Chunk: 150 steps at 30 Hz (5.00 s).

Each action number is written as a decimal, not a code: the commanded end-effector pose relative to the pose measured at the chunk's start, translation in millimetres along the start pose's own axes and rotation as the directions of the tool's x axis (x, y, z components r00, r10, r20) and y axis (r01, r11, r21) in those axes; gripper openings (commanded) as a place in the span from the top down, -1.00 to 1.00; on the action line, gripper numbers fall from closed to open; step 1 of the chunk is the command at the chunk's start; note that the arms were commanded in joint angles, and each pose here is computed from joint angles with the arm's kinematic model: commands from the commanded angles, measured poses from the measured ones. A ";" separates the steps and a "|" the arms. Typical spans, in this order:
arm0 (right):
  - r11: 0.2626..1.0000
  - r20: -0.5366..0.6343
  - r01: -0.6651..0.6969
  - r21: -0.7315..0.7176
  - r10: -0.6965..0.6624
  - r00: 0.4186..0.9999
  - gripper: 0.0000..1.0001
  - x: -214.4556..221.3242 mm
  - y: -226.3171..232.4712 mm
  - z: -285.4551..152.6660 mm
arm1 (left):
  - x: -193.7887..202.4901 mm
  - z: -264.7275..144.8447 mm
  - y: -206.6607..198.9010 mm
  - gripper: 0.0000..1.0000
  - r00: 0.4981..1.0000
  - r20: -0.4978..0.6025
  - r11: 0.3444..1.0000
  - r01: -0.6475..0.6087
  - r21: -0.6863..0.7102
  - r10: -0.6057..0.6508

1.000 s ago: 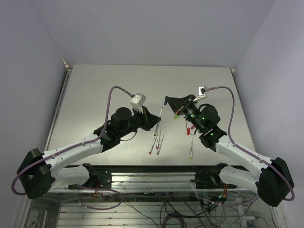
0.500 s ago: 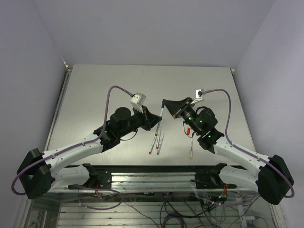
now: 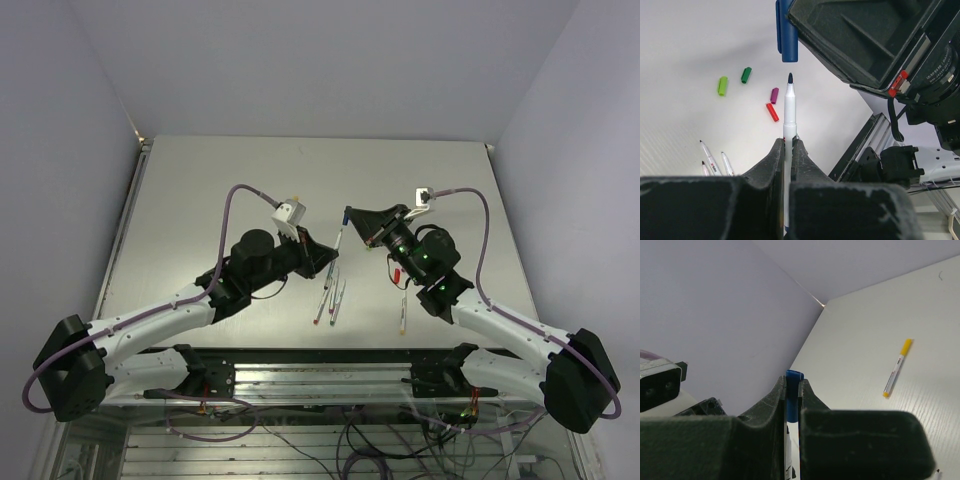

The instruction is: Insert the pens into the pen caps

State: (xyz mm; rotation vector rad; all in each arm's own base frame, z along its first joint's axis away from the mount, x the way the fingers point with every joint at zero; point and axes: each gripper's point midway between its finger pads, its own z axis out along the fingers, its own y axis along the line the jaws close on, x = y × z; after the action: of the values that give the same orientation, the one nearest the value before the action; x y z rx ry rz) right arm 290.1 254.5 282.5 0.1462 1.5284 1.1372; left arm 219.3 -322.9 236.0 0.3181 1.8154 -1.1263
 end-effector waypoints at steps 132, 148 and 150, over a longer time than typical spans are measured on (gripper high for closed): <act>0.999 -0.048 0.051 -0.016 -0.052 0.998 1.00 22.6 6.3 0.6 | -13.1 -7.2 -2.7 0.86 0.996 0.088 1.000 0.009 0.019 -0.010; 0.999 -0.092 0.014 -0.046 -0.018 0.996 1.00 37.1 10.0 -5.5 | -17.8 -2.5 2.8 0.86 0.991 0.128 0.999 0.034 -0.004 -0.033; 0.998 -0.107 0.007 -0.056 -0.013 0.994 1.00 42.8 11.9 -7.8 | -22.4 -1.3 2.0 0.87 0.988 0.148 0.999 0.039 -0.004 -0.038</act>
State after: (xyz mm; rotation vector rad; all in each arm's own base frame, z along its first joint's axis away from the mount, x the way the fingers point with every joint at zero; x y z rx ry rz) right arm 274.9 275.8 267.7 0.0709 1.5739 1.1518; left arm 222.9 -315.3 232.9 0.2512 1.7876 -1.1209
